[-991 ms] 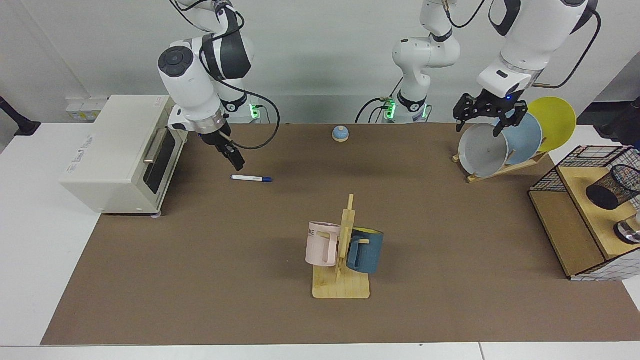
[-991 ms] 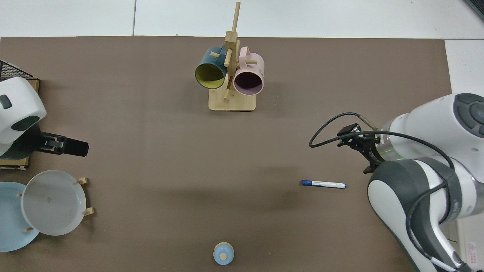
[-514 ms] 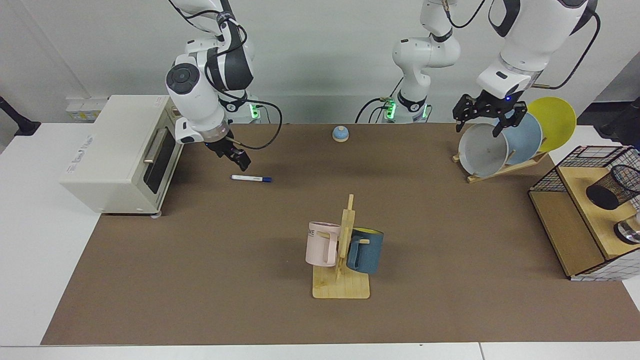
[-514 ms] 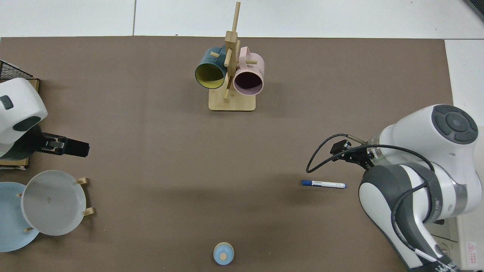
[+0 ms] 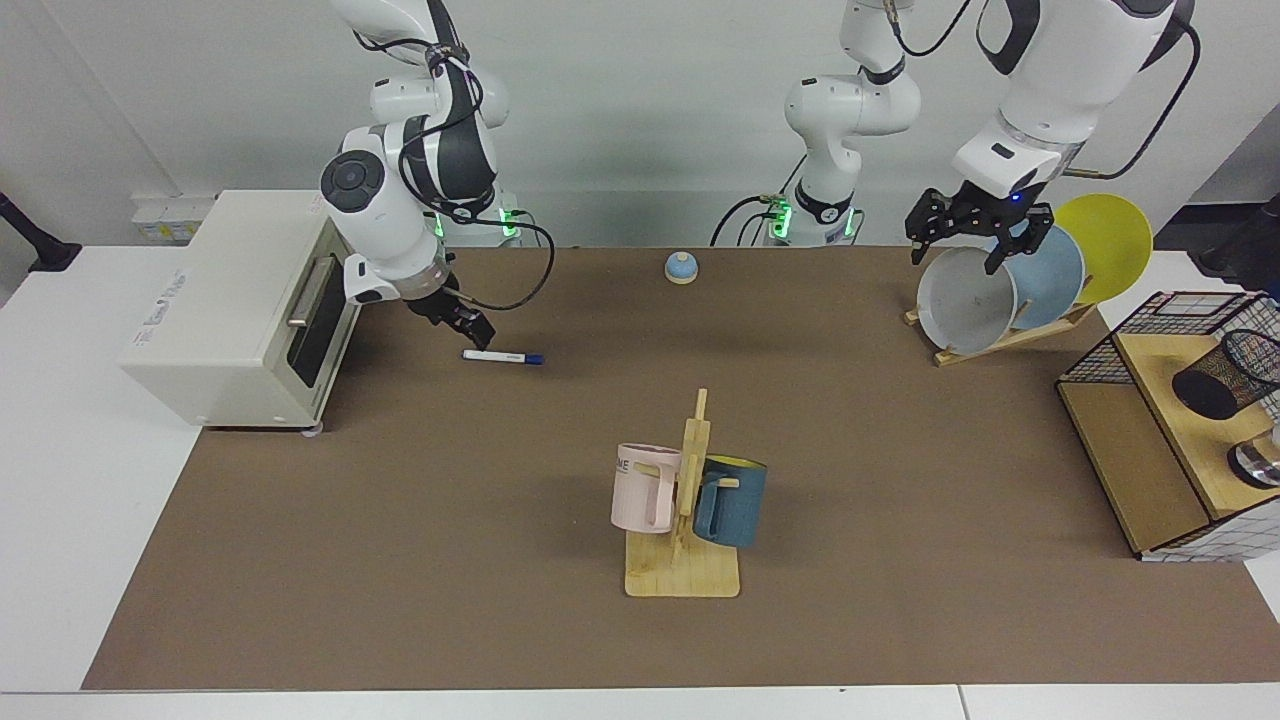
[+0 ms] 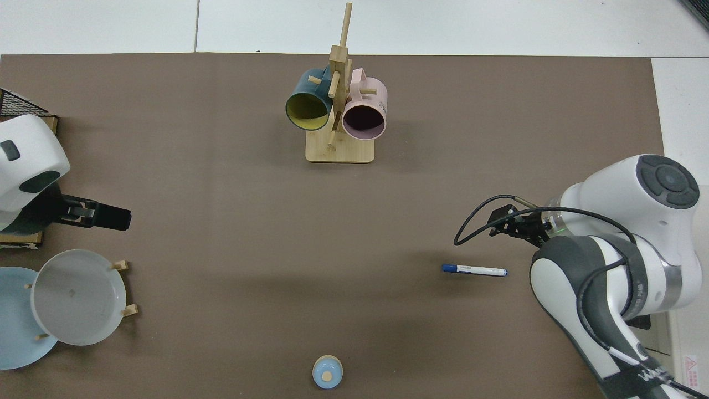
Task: Put markers into pen holder
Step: 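Move the right gripper over the blue-capped white marker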
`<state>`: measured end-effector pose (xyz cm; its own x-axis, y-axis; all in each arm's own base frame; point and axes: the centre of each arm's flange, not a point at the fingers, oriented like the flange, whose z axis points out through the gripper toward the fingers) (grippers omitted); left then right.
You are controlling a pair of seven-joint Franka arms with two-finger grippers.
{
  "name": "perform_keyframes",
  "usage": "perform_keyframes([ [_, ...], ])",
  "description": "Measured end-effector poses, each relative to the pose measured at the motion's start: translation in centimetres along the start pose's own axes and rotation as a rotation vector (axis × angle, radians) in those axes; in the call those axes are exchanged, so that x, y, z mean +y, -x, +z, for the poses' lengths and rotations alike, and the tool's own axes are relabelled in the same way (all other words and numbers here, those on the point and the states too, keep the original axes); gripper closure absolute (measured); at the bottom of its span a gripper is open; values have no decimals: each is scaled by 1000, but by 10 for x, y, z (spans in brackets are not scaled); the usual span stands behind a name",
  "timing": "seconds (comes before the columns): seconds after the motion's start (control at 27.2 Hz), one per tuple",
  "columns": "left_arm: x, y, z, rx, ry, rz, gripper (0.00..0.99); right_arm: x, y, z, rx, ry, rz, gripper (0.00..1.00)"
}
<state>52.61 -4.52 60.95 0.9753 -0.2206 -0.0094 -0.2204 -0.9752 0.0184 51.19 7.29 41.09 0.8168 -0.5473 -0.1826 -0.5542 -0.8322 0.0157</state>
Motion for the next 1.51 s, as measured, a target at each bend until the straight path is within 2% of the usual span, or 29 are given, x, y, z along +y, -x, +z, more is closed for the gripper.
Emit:
perform_keyframes([
  [0.26, 0, 0, 0, 0, 0, 0, 0, 18, -7, 12, -43, 23, 48, 0],
  [0.37, 0, 0, 0, 0, 0, 0, 0, 39, -23, 8, -48, 12, 90, 0],
  [0.51, 0, 0, 0, 0, 0, 1, 0, 55, -35, 6, -57, -3, 73, 0],
  [0.88, 0, 0, 2, -5, 1, 2, 0, 21, -9, 11, -60, 17, 122, 0],
  [1.14, 0, 0, 3, -7, 1, 3, 0, -5, 13, 14, -52, 33, 68, 0],
  [1.25, 0, 0, 3, -7, 1, 3, 0, -19, 17, 2, -27, 11, 46, 0],
  [1.51, 0, 0, 4, -8, 1, 4, 0, -39, 8, -58, 61, -79, 29, 0],
])
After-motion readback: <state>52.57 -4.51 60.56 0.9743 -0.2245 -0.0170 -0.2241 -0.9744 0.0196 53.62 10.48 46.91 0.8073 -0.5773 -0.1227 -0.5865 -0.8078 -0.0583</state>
